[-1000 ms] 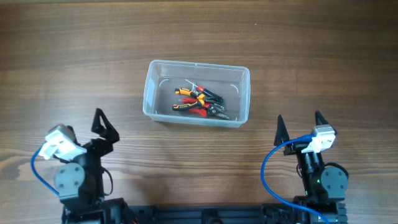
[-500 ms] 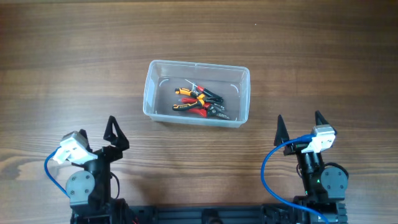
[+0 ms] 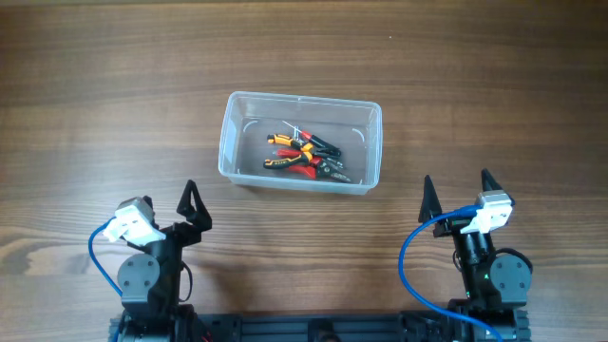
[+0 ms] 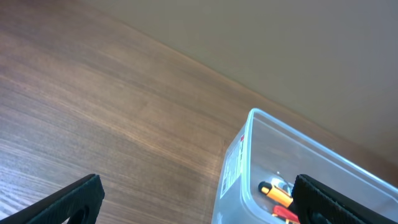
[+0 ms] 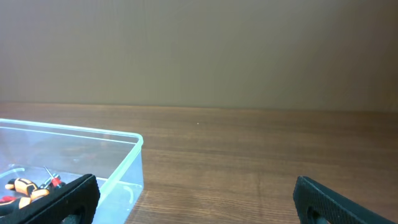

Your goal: Pack container

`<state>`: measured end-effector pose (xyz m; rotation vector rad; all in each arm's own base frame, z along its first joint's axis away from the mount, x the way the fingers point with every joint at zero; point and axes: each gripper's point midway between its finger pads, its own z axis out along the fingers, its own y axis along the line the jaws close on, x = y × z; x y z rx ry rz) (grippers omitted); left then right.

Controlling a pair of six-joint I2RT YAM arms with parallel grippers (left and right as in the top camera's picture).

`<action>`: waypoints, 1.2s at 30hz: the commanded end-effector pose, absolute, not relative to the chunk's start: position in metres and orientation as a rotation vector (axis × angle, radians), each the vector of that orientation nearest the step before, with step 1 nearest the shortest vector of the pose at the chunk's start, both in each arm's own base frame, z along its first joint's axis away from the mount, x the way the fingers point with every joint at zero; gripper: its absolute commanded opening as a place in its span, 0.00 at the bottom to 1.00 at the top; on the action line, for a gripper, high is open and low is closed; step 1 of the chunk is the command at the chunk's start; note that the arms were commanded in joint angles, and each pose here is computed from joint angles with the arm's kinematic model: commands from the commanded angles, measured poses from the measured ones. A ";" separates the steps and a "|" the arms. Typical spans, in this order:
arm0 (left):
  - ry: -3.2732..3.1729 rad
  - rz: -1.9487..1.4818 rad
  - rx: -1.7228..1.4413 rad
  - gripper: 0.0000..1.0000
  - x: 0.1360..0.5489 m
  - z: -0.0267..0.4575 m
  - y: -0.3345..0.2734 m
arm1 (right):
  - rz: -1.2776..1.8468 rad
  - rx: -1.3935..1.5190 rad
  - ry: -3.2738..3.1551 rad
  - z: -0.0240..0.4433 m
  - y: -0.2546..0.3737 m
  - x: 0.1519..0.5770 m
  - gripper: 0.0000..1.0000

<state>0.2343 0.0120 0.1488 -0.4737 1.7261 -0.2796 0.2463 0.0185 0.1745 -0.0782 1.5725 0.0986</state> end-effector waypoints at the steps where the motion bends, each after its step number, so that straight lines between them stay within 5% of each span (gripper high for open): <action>1: 1.719 -0.303 -0.478 1.00 0.235 0.146 0.010 | 0.099 -0.096 1.555 0.178 0.021 0.245 1.00; 14: 1.773 0.067 -0.037 1.00 0.235 0.146 0.011 | 0.099 -0.096 1.555 0.178 0.021 0.245 1.00; 36: 1.775 0.067 -0.036 1.00 0.235 0.146 0.011 | 0.098 -0.096 1.555 0.178 0.021 0.245 1.00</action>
